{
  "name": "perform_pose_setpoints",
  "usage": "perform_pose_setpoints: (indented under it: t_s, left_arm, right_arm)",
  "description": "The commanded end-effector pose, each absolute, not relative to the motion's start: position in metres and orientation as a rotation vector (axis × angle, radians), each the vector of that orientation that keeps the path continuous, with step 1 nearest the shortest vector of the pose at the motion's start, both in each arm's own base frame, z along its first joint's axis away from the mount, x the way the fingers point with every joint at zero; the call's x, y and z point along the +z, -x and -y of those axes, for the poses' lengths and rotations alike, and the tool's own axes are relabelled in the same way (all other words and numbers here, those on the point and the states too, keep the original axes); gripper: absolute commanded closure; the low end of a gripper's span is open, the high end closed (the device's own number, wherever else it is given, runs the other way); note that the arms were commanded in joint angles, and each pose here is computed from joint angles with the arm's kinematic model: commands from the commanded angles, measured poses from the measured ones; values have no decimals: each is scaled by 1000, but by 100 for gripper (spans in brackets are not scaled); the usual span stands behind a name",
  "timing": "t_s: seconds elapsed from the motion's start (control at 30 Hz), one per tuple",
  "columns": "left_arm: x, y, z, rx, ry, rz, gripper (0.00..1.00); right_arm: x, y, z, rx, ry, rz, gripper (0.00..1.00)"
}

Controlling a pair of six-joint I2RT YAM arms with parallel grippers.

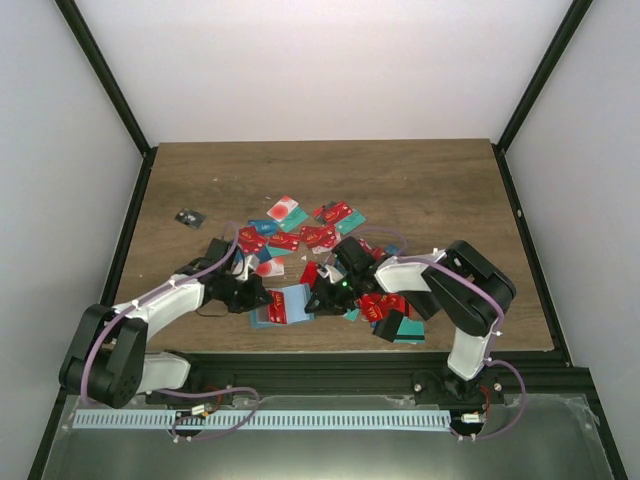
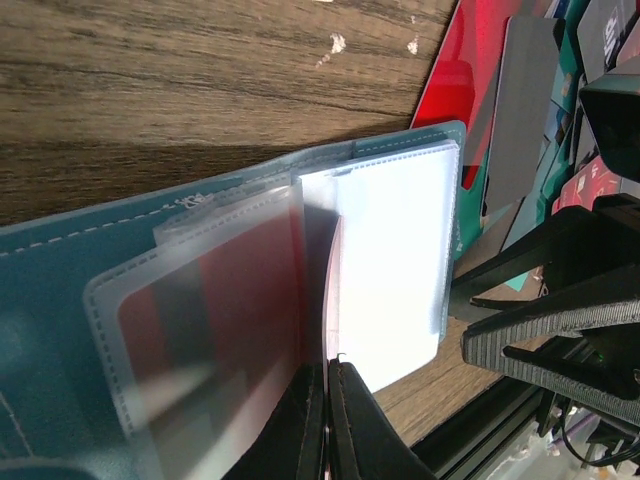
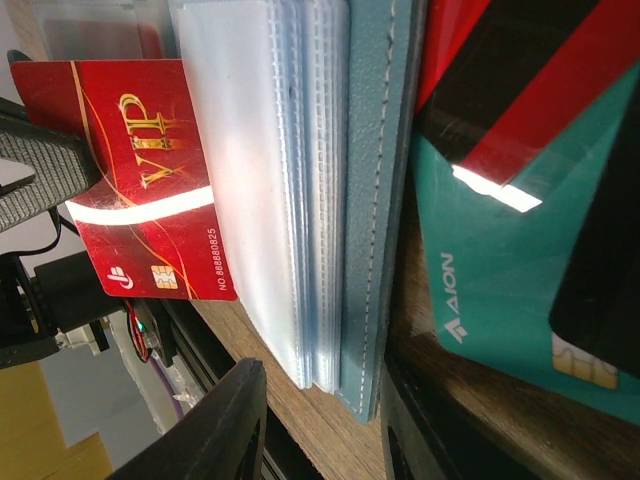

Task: Put the credit cards into the card holder
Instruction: Insert the credit card into the card holder.

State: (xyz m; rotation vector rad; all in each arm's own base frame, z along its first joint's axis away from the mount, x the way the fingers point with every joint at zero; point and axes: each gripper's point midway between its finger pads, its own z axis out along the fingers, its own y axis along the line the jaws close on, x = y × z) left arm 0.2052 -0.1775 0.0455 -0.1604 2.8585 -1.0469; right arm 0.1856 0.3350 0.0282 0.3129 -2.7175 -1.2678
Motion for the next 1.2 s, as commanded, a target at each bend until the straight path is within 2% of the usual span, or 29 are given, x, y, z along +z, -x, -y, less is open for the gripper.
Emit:
perform_pose_setpoints:
  t_s: [0.0,0.63,1.17]
  left_arm:
    - [49,-217,176,-1023,139,-2825,96]
    - [48,-226,180,-1052,115,-2778,96]
    - [28,-213,183,-1130,133,-2772,96]
  right_arm:
    - [1,-186,-320,-1113,-269,2772,65]
    - [-4,-189,-321,-1083,-293,2766,66]
    - [-7,-200,-324,-1075,-302,2768,66]
